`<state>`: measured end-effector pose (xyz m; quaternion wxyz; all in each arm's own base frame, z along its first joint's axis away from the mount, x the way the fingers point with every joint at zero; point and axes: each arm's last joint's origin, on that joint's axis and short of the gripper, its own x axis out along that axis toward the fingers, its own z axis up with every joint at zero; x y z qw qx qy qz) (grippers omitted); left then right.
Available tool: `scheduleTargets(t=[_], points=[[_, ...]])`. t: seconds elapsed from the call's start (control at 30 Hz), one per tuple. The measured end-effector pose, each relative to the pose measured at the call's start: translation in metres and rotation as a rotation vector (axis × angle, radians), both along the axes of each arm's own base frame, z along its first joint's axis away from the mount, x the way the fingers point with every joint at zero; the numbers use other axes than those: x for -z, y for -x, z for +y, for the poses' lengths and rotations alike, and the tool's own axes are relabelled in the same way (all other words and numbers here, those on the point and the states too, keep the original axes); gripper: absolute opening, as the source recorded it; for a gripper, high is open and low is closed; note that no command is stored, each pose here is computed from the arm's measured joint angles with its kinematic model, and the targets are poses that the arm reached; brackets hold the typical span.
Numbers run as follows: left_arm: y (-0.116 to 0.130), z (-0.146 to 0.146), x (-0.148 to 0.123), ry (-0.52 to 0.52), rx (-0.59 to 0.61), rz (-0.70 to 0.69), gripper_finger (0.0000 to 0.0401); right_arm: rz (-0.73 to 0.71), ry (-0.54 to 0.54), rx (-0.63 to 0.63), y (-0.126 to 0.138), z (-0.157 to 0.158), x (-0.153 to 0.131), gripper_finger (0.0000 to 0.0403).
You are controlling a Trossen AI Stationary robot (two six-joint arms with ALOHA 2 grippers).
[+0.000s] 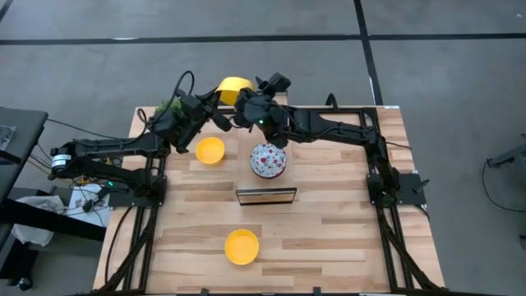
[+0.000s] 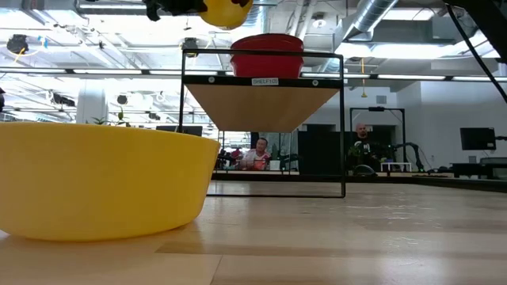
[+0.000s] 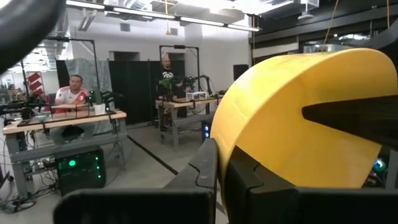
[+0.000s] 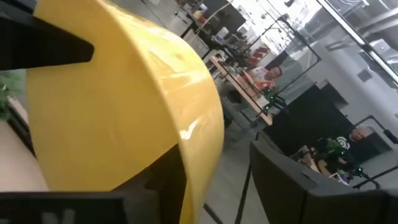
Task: Pick & Place Mini bowls
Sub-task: Put the middle yellow bowl on the shelf
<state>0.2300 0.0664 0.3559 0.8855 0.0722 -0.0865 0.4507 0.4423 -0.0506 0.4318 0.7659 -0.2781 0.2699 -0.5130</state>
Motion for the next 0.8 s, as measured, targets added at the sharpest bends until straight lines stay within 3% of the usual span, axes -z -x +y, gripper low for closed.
scheduleTargets(t=[0.27,0.53,0.8], points=[[0.001,0.002,0.004,0.01,-0.002,0.057,0.0004,0.132,-0.028,-0.088,0.001,0.008,0.01,0.0142],[0.015,0.013,-0.002,0.021,-0.113,0.031,0.0004,0.185,-0.041,-0.176,0.001,0.03,0.012,0.0142],[0.026,0.028,0.004,0.153,-0.103,-0.023,0.0004,0.155,-0.031,-0.199,0.017,0.045,-0.006,0.0157]])
